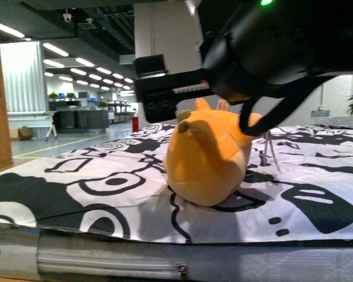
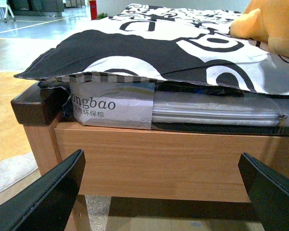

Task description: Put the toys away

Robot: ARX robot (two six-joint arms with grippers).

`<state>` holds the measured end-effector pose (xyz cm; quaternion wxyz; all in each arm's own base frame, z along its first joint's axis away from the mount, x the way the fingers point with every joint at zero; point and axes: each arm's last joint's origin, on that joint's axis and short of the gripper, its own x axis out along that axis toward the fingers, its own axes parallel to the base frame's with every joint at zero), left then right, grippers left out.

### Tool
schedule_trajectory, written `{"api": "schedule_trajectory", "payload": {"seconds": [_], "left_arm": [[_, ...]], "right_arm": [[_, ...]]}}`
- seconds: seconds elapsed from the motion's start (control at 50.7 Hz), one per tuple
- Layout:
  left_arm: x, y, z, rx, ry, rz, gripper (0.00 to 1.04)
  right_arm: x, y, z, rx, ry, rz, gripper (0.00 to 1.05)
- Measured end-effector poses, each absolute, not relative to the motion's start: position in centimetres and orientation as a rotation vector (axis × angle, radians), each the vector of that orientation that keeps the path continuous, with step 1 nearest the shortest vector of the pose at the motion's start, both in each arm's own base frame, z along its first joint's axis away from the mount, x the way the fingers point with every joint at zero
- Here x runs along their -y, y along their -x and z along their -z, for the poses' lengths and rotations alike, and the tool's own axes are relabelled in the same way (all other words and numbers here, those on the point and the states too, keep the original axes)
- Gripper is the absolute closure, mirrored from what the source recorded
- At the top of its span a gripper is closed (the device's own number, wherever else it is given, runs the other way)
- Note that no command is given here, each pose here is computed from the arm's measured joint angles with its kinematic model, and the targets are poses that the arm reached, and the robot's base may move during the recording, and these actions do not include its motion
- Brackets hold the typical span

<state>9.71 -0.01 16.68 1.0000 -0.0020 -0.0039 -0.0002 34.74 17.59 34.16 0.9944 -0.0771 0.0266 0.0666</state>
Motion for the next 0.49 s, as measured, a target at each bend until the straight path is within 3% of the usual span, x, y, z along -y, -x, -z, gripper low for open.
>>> {"api": "schedule_trajectory", "payload": {"seconds": [0.217,0.493], "left_arm": [[0.0,-9.7,-16.7,0.008,0.004,0.0,0.06],[0.0,-9.7,-16.7,0.008,0.004,0.0,0.06]], "right_arm": [[-20.4,-37.0,-31.5,-0.119,0.193,-0.148,0.0],[-20.1,-40.2,-30.4,-0.129,0.18,-0.07,0.0]]}}
